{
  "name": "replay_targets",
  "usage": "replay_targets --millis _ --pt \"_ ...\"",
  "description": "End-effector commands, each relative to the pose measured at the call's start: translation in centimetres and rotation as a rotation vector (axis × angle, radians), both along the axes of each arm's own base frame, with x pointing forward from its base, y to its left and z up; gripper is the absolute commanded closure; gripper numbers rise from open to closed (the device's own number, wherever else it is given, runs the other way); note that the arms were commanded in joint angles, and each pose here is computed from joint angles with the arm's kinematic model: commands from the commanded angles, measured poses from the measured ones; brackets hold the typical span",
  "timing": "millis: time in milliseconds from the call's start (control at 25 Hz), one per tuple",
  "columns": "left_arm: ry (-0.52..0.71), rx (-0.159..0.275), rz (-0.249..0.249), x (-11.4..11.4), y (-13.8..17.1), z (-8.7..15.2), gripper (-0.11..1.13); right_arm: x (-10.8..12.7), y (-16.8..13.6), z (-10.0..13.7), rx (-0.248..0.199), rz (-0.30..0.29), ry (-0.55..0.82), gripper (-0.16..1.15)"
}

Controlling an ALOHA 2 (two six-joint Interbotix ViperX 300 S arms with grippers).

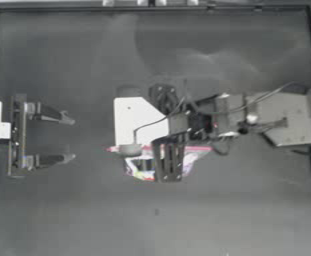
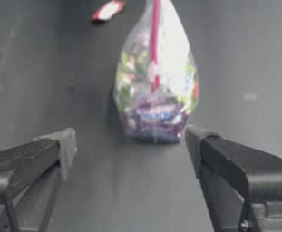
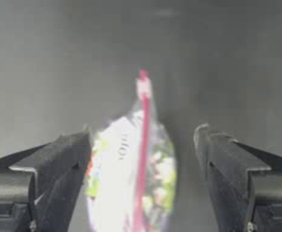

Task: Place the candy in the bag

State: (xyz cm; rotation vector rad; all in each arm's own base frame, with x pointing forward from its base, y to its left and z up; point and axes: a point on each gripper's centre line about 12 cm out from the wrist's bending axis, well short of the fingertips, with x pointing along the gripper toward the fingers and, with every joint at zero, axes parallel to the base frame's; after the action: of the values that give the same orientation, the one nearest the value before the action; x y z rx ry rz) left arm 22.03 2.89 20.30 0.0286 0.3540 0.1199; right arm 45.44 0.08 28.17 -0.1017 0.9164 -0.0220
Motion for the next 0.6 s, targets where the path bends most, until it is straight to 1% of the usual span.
replay_targets --millis 40,360,600 --pt "-0.008 -0.002 0.007 0.4 0.2 0.3 0.01 0.6 0.1 1.4 0.009 -0.002 -0.028 0.02" --pt "-0.001 -0.004 0.01 0.4 0.2 0.0 0.01 2.6 0.0 -0.1 0.004 -0.011 0.063 0.02" --pt "0.001 -0.004 0.01 0.4 0.2 0.0 0.01 3.9 0.1 -0.6 -0.001 -0.014 0.099 0.02"
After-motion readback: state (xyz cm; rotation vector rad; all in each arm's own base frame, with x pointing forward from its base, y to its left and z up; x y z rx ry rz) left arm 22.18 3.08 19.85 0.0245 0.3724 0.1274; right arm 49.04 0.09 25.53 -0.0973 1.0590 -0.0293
